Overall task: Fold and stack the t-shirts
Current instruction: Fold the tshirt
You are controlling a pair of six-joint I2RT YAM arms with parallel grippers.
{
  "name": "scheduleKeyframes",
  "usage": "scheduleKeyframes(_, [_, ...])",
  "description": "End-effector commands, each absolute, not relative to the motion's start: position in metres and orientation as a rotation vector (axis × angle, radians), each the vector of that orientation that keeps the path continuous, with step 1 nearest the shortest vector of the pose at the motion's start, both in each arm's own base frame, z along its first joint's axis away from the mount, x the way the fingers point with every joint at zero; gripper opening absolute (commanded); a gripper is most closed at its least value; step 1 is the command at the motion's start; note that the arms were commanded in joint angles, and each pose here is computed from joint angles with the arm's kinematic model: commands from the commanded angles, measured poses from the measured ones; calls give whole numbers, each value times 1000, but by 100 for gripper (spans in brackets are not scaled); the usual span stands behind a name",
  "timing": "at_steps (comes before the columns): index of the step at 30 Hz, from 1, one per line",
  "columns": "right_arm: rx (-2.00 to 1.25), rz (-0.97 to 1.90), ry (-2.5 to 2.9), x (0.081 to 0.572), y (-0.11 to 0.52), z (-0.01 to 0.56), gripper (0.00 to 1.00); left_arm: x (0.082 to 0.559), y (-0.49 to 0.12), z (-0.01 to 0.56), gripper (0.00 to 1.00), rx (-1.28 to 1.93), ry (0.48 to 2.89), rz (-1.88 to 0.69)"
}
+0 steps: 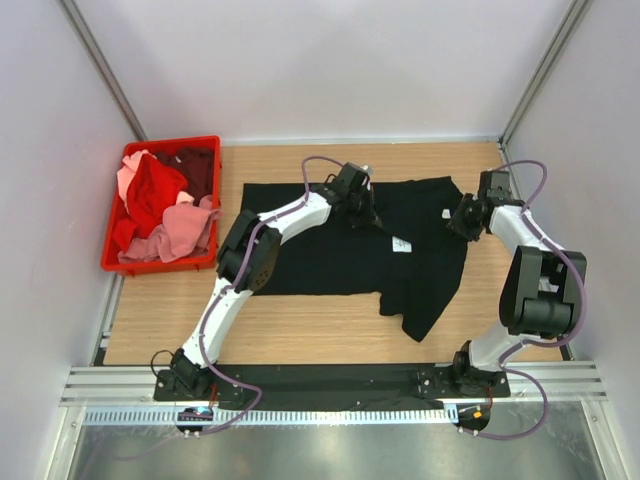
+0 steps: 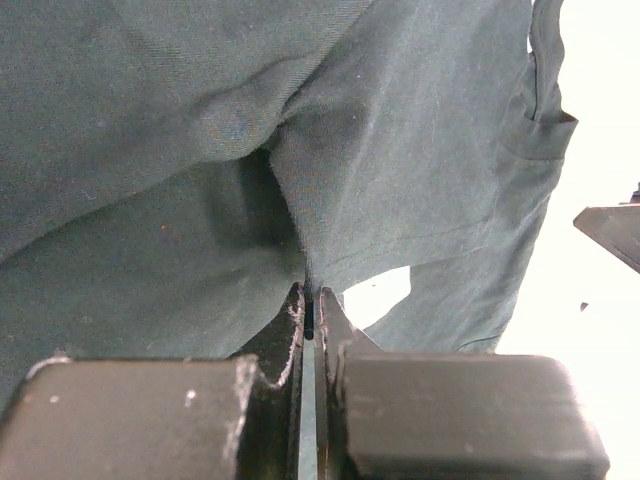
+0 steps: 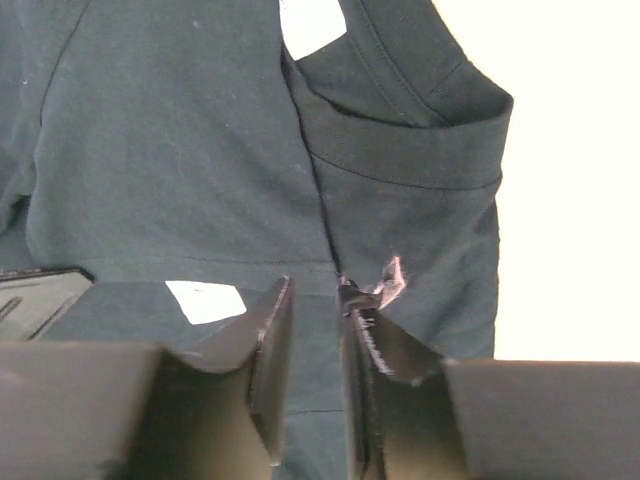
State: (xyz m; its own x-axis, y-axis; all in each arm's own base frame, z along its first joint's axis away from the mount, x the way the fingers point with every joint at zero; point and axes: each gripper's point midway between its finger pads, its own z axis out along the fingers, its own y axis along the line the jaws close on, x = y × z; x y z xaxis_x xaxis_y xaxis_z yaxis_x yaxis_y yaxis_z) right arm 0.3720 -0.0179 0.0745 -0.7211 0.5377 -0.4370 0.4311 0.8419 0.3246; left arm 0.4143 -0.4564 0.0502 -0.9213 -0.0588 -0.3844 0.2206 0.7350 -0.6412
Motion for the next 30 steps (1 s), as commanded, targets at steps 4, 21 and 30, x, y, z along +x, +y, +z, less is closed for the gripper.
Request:
scheduleKeyframes(4, [688,347,2467,387,-8,64,35,414,-466,76,0,129,2526,-1073])
scheduleKeyframes(21, [690,360,2521,384,0,19,31,416,-468,66,0,117,2538,-1069])
scheduleKeyframes(30, [690,353,2516,386,-1,21,28,417,-469,64,0,109,2540,-1072])
